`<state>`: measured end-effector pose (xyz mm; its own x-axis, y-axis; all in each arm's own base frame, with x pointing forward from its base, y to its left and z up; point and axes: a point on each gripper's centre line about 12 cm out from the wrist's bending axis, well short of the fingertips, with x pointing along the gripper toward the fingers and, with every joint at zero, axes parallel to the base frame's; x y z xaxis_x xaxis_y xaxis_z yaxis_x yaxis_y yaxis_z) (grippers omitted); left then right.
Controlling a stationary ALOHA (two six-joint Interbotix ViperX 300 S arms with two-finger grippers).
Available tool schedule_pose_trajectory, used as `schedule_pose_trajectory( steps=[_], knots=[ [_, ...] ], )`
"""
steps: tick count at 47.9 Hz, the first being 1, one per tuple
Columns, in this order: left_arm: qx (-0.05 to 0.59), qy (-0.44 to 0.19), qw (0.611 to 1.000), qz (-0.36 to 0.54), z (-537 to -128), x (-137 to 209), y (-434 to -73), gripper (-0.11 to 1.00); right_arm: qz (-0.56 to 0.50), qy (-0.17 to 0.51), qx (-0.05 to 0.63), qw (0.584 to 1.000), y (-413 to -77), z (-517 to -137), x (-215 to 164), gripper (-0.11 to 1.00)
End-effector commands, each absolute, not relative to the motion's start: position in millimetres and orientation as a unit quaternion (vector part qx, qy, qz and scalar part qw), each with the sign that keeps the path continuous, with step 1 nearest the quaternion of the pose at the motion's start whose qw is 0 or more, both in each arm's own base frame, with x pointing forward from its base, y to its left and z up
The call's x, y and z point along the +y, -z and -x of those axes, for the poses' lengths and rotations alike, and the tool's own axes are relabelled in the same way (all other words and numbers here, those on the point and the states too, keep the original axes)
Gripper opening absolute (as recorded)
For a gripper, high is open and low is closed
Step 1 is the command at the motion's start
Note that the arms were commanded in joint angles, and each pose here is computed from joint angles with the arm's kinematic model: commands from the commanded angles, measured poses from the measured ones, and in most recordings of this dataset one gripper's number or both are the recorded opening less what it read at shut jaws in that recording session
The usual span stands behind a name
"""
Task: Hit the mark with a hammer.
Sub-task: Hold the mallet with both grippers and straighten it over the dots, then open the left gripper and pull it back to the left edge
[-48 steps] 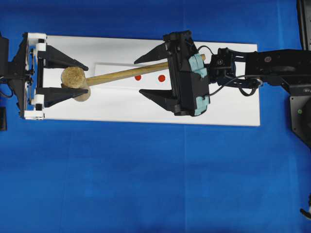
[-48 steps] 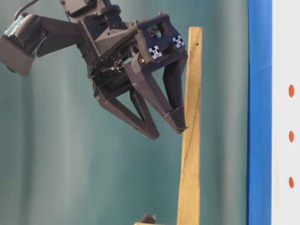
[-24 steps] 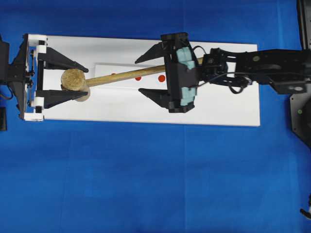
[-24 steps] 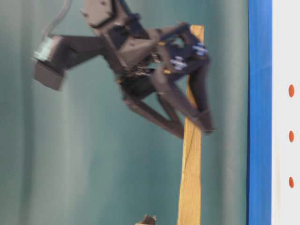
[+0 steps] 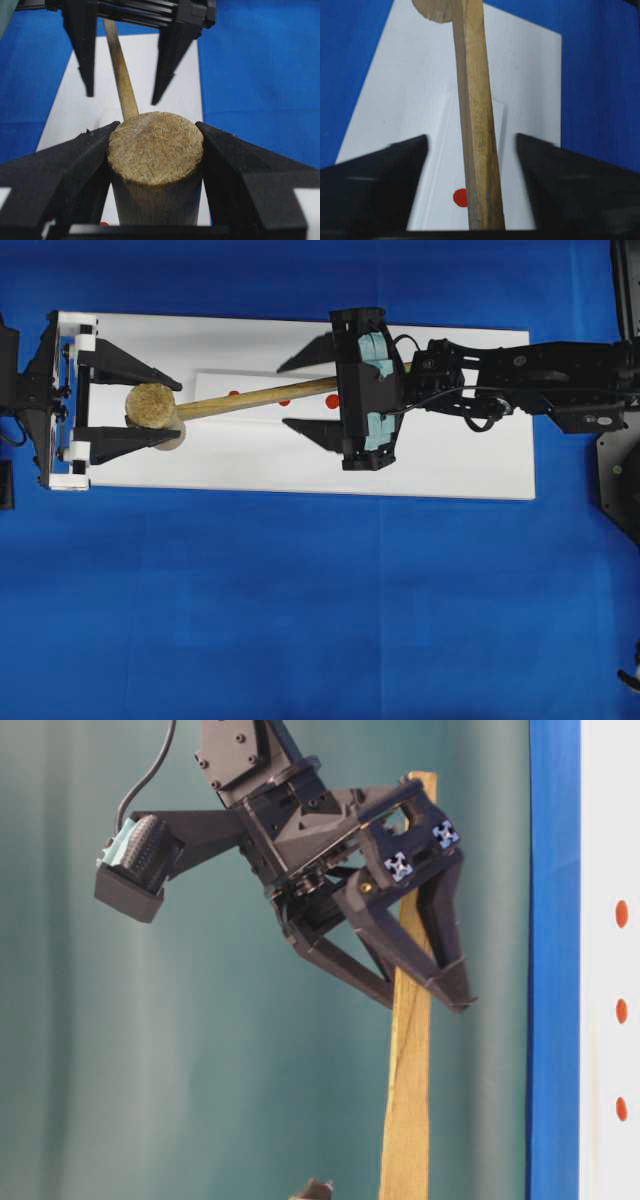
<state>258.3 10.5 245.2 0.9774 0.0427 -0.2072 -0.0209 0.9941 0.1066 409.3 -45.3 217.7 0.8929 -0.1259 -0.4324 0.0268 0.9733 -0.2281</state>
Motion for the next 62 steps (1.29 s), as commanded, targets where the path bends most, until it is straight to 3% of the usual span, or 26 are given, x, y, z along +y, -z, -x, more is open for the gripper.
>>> schedule_pose_trajectory(
  steps=[1, 6, 10, 42, 48, 50, 57, 62],
  knots=[
    [0.083, -0.015, 0.995, -0.056, -261.1, 9.4, -257.2, 0.46, 0.113, 0.043, 0.212, 0.970, -228.9, -411.8, -47.0, 0.47],
    [0.082, -0.011, 0.995, -0.059, -261.2, 7.8, -257.4, 0.46, 0.117, 0.042, 0.214, 0.969, -227.8, -411.2, -46.9, 0.16],
    [0.080, -0.012, 0.995, -0.060, -261.0, 7.8, -258.2, 0.46, 0.117, 0.042, 0.215, 0.969, -227.7, -411.1, -46.8, 0.05],
    [0.075, -0.010, 0.996, -0.048, -261.0, 6.2, -258.8, 0.47, 0.089, 0.055, 0.203, 0.973, -231.3, -412.2, -48.4, 0.05],
    [0.076, -0.010, 0.996, -0.048, -261.0, 6.2, -258.6, 0.77, 0.077, 0.062, 0.198, 0.975, -233.6, -410.7, -49.1, 0.03],
    [0.076, -0.010, 0.996, -0.048, -261.2, 6.2, -258.2, 0.81, 0.072, 0.065, 0.195, 0.976, -235.2, -409.9, -49.3, 0.03],
    [0.079, -0.012, 0.996, -0.048, -260.7, 7.4, -257.5, 0.71, 0.059, 0.068, 0.195, 0.977, -236.6, -407.7, -49.4, 0.03],
    [0.078, -0.014, 0.996, -0.050, -257.8, 8.9, -258.6, 0.70, 0.052, 0.070, 0.195, 0.977, -236.9, -406.9, -49.4, 0.03]
  ],
)
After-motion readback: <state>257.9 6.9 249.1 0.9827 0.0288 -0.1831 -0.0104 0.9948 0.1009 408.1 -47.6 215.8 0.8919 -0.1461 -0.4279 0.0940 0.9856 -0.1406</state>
